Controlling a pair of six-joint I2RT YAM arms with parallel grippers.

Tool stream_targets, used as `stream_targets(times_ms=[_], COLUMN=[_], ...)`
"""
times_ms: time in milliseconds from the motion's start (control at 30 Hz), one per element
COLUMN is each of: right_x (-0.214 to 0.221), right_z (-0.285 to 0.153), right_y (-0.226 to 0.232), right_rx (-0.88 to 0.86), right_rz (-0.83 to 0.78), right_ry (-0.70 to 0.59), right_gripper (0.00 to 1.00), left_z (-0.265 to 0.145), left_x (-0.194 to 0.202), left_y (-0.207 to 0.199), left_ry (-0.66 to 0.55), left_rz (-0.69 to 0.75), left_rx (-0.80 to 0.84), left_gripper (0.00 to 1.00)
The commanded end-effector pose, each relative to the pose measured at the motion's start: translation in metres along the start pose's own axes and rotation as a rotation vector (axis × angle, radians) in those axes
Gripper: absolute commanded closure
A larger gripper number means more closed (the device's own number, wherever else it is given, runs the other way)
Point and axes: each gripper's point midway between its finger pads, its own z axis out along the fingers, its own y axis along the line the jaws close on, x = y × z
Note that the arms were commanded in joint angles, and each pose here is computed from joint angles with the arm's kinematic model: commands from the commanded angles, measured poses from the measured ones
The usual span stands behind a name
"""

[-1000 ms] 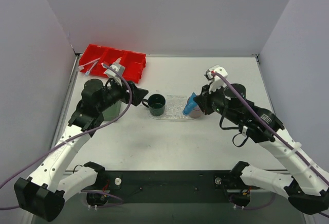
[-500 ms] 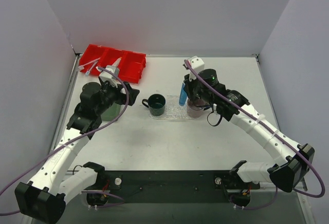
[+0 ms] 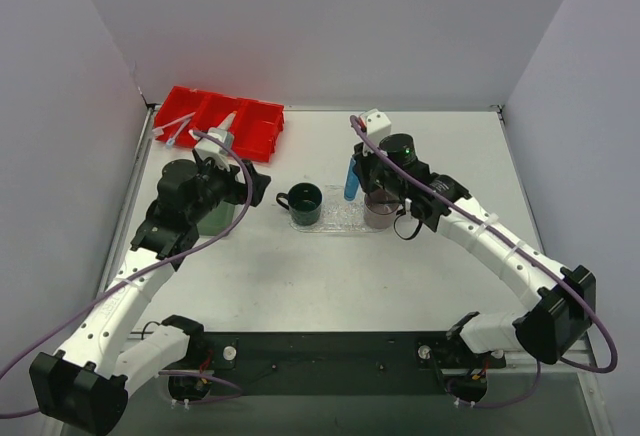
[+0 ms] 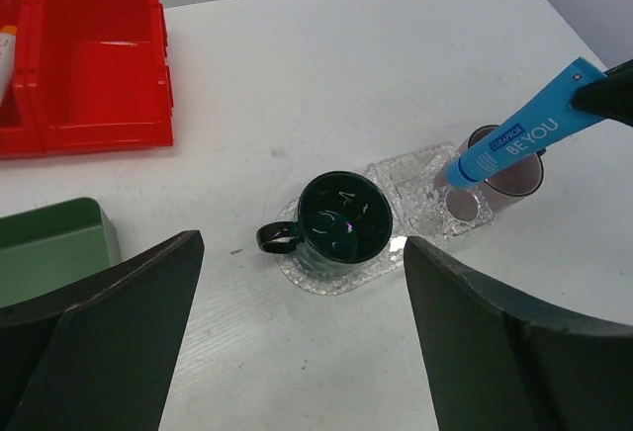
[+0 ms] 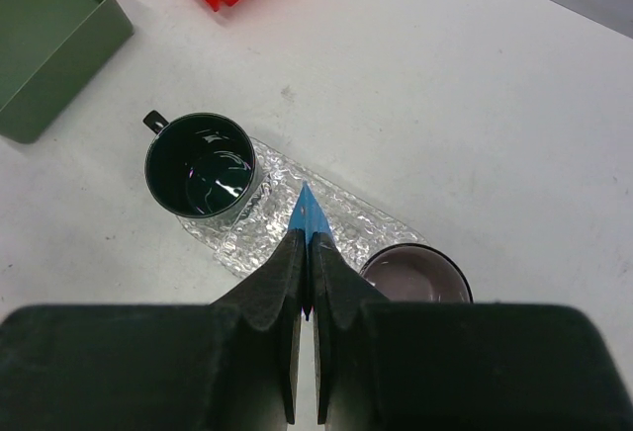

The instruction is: Prepare toiletry sets of a toothbrush and toothpaste on the tray

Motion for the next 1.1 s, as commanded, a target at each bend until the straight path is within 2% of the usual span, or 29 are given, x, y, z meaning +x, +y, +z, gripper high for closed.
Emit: stream_targets(times_ms=[0, 1067], right_x=[-0.022, 0.008], right_z=[0.006, 0.036], right_y=[0.002, -0.005], right_rx=[-0.021, 0.010], right_rz=[-0.004, -0.076], right_ry=[-0.088, -0.018], right_gripper=[1.00, 1.00], left_z=[-0.001, 0.002], left_x=[-0.013, -0.010], left_y=[0.000, 0.004], left_ry=[-0.032, -0.014], left_rz=[0.021, 0.017], left_rx=[-0.002, 0.003], left_gripper=[0.07, 0.09])
